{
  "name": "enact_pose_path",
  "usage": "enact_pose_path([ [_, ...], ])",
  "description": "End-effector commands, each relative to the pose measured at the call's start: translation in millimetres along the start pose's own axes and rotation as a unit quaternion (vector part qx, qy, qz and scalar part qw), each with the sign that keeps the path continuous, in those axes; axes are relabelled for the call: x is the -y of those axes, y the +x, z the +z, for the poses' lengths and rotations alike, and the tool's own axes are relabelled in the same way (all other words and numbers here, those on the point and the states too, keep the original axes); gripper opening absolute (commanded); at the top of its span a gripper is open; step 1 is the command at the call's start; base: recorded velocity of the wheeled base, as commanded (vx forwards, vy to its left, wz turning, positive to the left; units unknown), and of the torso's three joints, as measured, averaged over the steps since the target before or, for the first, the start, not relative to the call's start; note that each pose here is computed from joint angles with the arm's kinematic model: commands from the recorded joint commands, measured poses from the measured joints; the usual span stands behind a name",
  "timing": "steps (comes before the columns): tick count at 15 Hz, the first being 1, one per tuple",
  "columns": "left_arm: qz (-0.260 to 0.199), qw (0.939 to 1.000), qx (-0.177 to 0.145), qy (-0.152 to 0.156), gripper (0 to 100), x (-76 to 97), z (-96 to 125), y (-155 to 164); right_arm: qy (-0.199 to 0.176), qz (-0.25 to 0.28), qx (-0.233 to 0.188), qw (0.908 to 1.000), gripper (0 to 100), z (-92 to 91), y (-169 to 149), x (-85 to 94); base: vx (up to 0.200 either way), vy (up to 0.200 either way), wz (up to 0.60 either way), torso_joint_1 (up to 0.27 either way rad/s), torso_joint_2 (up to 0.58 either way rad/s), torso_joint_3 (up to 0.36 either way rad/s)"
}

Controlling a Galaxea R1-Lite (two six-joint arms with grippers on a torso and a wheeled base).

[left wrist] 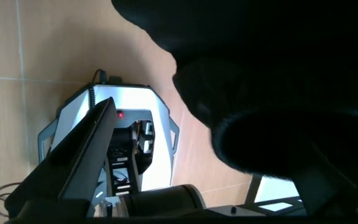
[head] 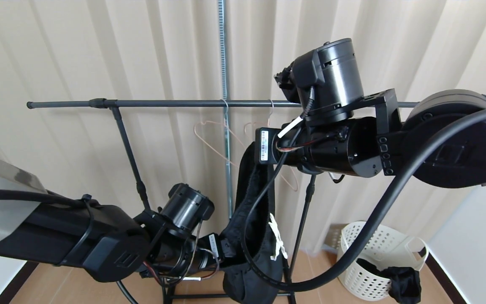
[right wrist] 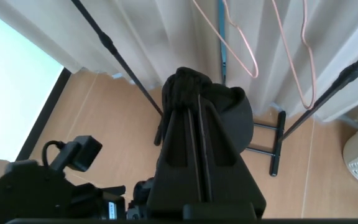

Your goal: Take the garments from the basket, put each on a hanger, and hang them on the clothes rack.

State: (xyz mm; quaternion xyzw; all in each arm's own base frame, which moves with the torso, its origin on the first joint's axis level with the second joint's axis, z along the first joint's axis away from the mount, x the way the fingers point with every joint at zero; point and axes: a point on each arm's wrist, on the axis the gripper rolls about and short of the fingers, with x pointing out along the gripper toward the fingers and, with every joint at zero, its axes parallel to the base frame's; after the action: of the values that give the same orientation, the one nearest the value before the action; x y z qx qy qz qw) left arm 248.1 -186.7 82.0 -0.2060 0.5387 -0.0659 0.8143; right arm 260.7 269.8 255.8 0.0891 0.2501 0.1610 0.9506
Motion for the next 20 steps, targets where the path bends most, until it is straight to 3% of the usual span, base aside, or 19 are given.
enact_pose_path([
  [1,0.009,0.9999,-0.007,0.0,100,-1.7,-1.4,6.8,0.003,0.004,0.008,1.0,0,4.6,-10.7,2.0,0.0,0.0,0.0,0.0,0.0,0.0],
  [2,0.01,0.9999,-0.009,0.002,0,-1.8,-3.3,7.1,0.006,0.001,0.009,0.9999,0,5.5,-11.6,4.6,0.0,0.0,0.0,0.0,0.0,0.0],
  [5,0.023,0.9996,0.01,0.009,0,-0.4,-5.6,2.3,0.022,-0.021,0.016,0.9994,0,13.3,-13.8,24.7,0.0,0.0,0.0,0.0,0.0,0.0],
  [8,0.006,0.9988,0.038,0.032,0,4.7,-1.0,-21.5,0.031,-0.046,0.02,0.9983,0,15.4,-18.5,44.7,0.0,0.0,0.0,0.0,0.0,0.0],
  [9,-0.004,0.9973,0.054,0.05,0,9.4,4.7,-40.2,0.038,-0.065,0.022,0.9969,0,18.0,-20.0,59.9,0.0,0.0,0.0,0.0,0.0,0.0],
  [11,0.003,0.9958,0.064,0.065,0,12.8,14.9,-58.6,0.041,-0.084,0.019,0.9954,0,17.7,-21.5,74.2,0.0,0.0,0.0,0.0,0.0,0.0],
  [13,0.044,0.992,0.061,0.101,0,24.7,34.0,-83.2,0.019,-0.103,0.007,0.9944,0,11.2,-30.9,90.8,0.0,0.0,0.0,0.0,0.0,0.0],
  [15,0.049,0.9899,0.06,0.119,0,34.5,44.2,-99.0,0.001,-0.108,-0.013,0.994,0,-1.0,-33.9,97.1,0.0,0.0,0.0,0.0,0.0,0.0],
  [16,0.058,0.9861,0.054,0.146,0,39.4,52.2,-107.1,-0.036,-0.113,-0.028,0.9926,0,-7.4,-32.5,99.4,0.0,0.0,0.0,0.0,0.0,0.0],
  [20,0.089,0.9764,0.046,0.191,0,46.8,57.9,-104.2,-0.079,-0.115,-0.051,0.9889,0,-19.9,-38.5,103.9,0.0,0.0,0.0,0.0,0.0,0.0],
])
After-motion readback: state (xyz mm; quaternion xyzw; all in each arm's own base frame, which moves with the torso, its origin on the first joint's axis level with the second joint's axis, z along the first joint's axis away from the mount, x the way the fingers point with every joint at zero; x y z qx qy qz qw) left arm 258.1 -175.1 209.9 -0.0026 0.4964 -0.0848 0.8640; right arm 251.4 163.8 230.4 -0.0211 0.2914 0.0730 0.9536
